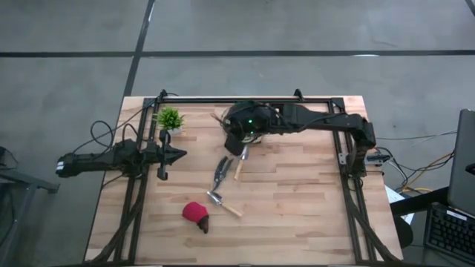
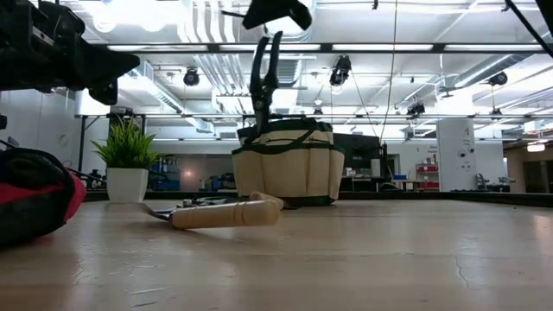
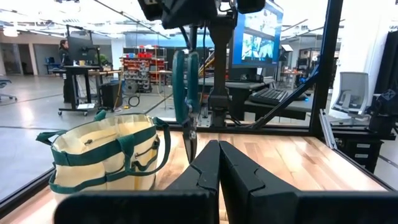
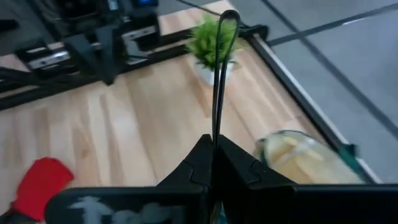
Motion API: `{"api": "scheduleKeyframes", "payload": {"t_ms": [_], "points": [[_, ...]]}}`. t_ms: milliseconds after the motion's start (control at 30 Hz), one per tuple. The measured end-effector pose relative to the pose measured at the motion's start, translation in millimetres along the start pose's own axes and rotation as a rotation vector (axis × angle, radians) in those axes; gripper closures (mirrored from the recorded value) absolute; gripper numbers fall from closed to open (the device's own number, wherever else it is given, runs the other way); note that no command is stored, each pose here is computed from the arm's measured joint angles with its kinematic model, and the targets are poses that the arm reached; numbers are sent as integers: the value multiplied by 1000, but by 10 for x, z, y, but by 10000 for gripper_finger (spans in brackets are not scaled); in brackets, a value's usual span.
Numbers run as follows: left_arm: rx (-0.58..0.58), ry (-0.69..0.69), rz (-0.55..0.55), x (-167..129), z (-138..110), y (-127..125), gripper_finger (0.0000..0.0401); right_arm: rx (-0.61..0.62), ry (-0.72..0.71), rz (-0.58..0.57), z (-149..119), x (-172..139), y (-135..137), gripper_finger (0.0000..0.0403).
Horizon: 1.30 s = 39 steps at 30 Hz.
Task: Pick & Place Garden tools in Gardening bag
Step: Put the bottom green shear scissors into the brown gardening bag
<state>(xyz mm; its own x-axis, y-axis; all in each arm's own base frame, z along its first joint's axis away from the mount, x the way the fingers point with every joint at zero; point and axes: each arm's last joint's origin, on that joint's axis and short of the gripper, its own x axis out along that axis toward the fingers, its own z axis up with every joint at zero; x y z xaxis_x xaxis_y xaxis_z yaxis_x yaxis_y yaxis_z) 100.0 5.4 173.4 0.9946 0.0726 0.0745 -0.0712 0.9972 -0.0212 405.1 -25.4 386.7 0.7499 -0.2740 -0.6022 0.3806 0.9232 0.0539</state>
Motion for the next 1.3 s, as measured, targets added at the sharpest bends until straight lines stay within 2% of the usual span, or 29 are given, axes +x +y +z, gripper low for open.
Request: {"api": "scheduleKeyframes", "payload": {"t_ms": [200, 367, 667, 1067, 1300], "points": [[0, 1, 0, 0, -1, 0, 391, 16, -19, -63, 46, -233, -131, 395], [0, 0, 0, 0, -1, 0, 391, 9, 26, -93, 5, -260, -183, 395], [0, -1, 0, 0, 1, 0, 391, 24, 19, -123, 35, -349, -297, 395], [0, 1, 0, 0, -1, 0, 391, 34, 7, -199, 47, -774, -502, 395], [0, 1, 0, 0, -1, 0, 391, 66, 49, -350, -38, -991, -644, 395]]}}
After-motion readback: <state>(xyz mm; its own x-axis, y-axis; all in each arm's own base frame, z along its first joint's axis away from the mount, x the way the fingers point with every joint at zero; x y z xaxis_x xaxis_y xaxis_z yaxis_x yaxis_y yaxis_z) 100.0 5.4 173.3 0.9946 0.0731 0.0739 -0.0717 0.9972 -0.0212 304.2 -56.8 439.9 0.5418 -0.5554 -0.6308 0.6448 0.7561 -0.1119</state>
